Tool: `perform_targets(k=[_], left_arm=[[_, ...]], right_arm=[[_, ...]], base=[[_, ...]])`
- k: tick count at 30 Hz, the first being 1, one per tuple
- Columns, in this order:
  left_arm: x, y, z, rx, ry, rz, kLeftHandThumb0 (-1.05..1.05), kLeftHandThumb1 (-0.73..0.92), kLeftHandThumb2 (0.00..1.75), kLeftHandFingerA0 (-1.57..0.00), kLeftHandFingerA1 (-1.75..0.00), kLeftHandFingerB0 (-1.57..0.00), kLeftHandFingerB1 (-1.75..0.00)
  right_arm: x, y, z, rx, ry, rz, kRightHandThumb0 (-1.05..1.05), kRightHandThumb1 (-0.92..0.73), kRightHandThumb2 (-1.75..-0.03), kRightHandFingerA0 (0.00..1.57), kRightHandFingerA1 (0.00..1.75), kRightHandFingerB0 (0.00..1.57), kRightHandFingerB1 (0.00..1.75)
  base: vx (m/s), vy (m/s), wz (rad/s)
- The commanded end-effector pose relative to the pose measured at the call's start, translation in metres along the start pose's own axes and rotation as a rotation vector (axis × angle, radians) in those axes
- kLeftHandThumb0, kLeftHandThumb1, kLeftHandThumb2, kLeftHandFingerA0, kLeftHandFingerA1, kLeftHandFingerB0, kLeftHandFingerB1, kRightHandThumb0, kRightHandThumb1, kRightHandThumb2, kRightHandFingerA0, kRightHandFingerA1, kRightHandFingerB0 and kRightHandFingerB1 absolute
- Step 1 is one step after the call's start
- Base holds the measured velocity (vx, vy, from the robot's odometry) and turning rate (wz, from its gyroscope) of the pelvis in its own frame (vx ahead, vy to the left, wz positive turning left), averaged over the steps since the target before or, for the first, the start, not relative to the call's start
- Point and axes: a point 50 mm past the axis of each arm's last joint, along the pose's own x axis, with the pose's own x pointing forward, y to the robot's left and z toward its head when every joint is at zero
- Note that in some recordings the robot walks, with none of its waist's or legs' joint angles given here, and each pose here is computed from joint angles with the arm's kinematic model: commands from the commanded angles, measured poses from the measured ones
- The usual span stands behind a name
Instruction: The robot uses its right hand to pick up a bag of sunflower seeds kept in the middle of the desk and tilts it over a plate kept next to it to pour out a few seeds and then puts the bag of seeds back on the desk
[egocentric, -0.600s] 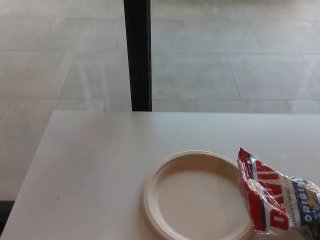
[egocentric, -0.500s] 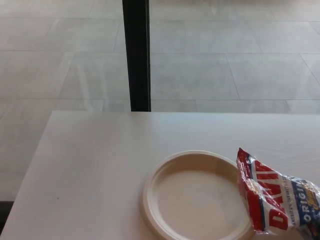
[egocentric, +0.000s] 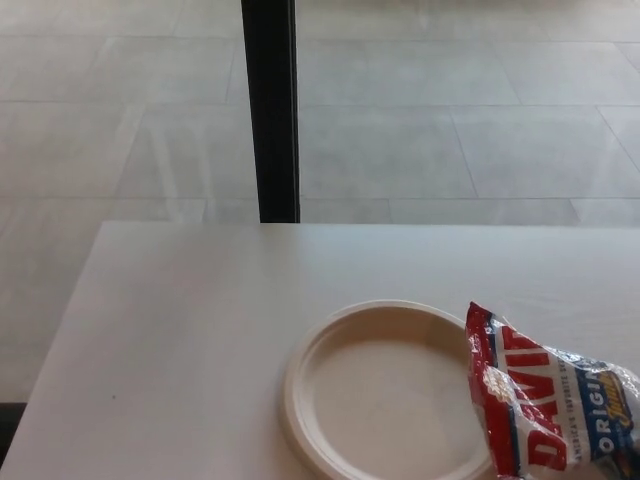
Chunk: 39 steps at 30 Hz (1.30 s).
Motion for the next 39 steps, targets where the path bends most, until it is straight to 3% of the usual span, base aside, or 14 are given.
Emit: perform_targets(k=[1,10,11,12,13,14,15,18,19,21,28,31,32,39], left_arm=[[-0.002,0.006,0.005,-0.007,-0.034,-0.011,-0.48,0.54,0.89,-0.06,-0.61,-0.04,-0.47],[-0.002,0.004,0.005,0.110,-0.023,-0.011,-0.53,0.56,0.91,-0.22,-0.66,-0.11,-0.54],[-0.001,0.003,0.005,0.088,-0.022,-0.015,-0.52,0.55,0.88,-0.21,-0.67,-0.13,-0.55],[-0.001,0.003,0.005,0.086,-0.022,-0.015,-0.52,0.55,0.88,-0.21,-0.67,-0.13,-0.55],[-0.001,0.002,0.004,0.058,-0.029,-0.018,-0.53,0.51,0.92,-0.22,-0.68,-0.13,-0.56],[-0.001,0.002,0.005,0.115,-0.025,-0.017,-0.54,0.54,0.94,-0.25,-0.68,-0.15,-0.56],[-0.001,0.002,0.004,0.100,-0.022,-0.011,-0.52,0.54,0.92,-0.23,-0.67,-0.15,-0.56],[-0.002,0.003,0.003,0.067,-0.023,-0.024,-0.51,0.56,0.86,-0.19,-0.67,-0.12,-0.55],[-0.002,0.004,0.002,0.056,-0.022,-0.018,-0.51,0.55,0.88,-0.20,-0.68,-0.13,-0.55],[-0.001,0.003,0.004,0.060,-0.025,-0.015,-0.50,0.57,0.87,-0.21,-0.68,-0.16,-0.56],[-0.001,0.003,0.003,0.065,-0.012,-0.001,-0.52,0.55,0.86,-0.22,-0.66,-0.12,-0.53],[-0.001,0.003,0.004,0.046,-0.013,-0.006,-0.51,0.55,0.86,-0.26,-0.72,-0.15,-0.55],[0.000,0.003,0.004,0.050,-0.012,-0.006,-0.52,0.56,0.87,-0.24,-0.70,-0.14,-0.55],[-0.001,0.004,-0.001,-0.019,0.001,0.002,-0.45,0.58,0.82,-0.13,-0.63,-0.13,-0.54]], right_arm=[[0.013,-0.006,0.071,0.108,-0.249,-0.008,-1.05,-0.84,-0.85,0.00,0.00,0.00,0.00],[-0.006,0.024,0.182,0.015,-0.688,0.258,-1.05,-0.74,-0.75,0.00,0.00,0.00,0.00],[-0.019,0.036,0.204,-0.013,-0.797,0.314,-1.05,-0.58,-1.26,0.00,0.64,0.00,0.57],[-0.021,0.038,0.206,-0.017,-0.809,0.322,-1.05,-0.58,-1.26,0.00,0.64,0.00,0.57],[-0.035,0.052,0.225,-0.054,-0.896,0.397,-1.05,-0.62,-0.76,0.00,0.46,0.00,0.48],[-0.042,0.059,0.233,-0.074,-0.929,0.445,-1.05,-0.39,-1.11,0.00,0.69,0.00,0.65],[-0.049,0.066,0.239,-0.079,-0.942,0.501,-1.05,-0.55,-0.74,0.00,0.55,0.00,0.61],[-0.065,0.080,0.248,-0.153,-0.976,0.608,-1.05,-0.35,-1.04,0.00,0.77,0.00,0.74],[-0.070,0.090,0.246,-0.195,-0.990,0.661,-1.05,-0.46,-0.70,0.00,0.82,0.00,0.92],[-0.078,0.107,0.243,-0.300,-1.026,0.723,-1.05,-0.31,-0.94,0.00,0.91,0.00,1.00],[-0.086,0.147,0.215,-0.598,-1.036,0.821,-1.05,-0.41,-0.68,0.00,1.22,0.00,1.30],[-0.078,0.154,0.208,-0.706,-0.999,0.819,-1.05,-0.33,-0.80,0.07,1.14,0.00,1.19],[-0.076,0.155,0.207,-0.721,-0.983,0.818,-0.36,0.21,-0.71,0.36,0.80,0.23,0.72],[-0.066,0.159,0.206,-0.806,-0.954,0.792,-0.36,0.19,-0.71,0.36,0.80,0.24,0.73]], base=[[0.00,0.000,0.00],[0.00,0.000,0.00],[0.00,0.000,0.00],[0.00,0.000,0.00],[0.00,0.000,0.00],[0.00,0.000,0.00],[0.00,0.000,0.00],[0.00,0.000,0.00],[0.00,0.000,0.00],[0.00,0.000,0.00],[0.00,0.000,0.00],[0.00,0.000,0.00],[0.00,0.000,0.00],[0.00,0.000,0.00]])
